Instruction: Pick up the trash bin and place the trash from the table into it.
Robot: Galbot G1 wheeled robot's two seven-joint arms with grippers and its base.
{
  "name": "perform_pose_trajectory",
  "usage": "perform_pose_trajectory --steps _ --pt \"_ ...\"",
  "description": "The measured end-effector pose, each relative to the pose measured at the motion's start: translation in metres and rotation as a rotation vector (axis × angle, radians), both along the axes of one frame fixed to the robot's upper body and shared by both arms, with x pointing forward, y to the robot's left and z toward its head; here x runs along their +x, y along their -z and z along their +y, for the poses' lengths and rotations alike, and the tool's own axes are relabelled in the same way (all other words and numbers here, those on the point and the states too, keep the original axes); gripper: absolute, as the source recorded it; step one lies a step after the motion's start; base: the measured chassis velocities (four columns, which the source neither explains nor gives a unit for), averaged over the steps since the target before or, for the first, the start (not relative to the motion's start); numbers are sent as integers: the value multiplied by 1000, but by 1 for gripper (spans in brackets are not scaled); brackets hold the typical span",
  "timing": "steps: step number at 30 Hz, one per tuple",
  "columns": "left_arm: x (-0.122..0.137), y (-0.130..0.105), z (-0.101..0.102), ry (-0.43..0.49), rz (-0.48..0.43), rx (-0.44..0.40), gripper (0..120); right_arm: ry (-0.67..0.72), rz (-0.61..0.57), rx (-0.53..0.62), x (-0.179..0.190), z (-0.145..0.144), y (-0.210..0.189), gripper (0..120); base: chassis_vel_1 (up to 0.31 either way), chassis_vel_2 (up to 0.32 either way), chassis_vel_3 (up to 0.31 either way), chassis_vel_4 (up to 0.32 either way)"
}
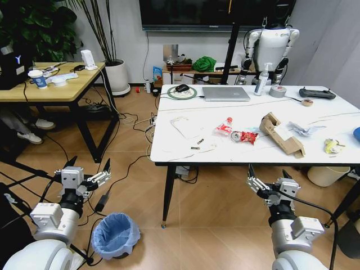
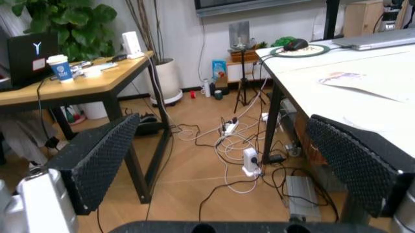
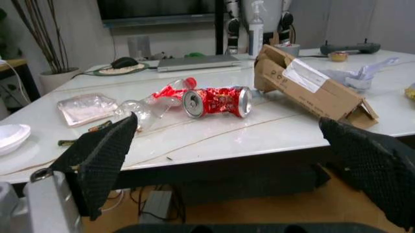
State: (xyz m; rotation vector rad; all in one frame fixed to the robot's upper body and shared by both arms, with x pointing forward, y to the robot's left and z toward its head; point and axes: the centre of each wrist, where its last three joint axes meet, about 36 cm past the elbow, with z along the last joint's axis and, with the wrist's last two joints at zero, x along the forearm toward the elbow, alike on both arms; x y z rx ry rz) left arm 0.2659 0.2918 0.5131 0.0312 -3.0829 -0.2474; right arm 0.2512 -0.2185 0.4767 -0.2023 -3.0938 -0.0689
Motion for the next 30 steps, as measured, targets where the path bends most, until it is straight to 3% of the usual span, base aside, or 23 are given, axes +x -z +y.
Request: perform_pose_trajectory --steps 30 --pt "1 2 2 0 5 7 100 -9 -5 4 3 2 5 100 0 0 0 0"
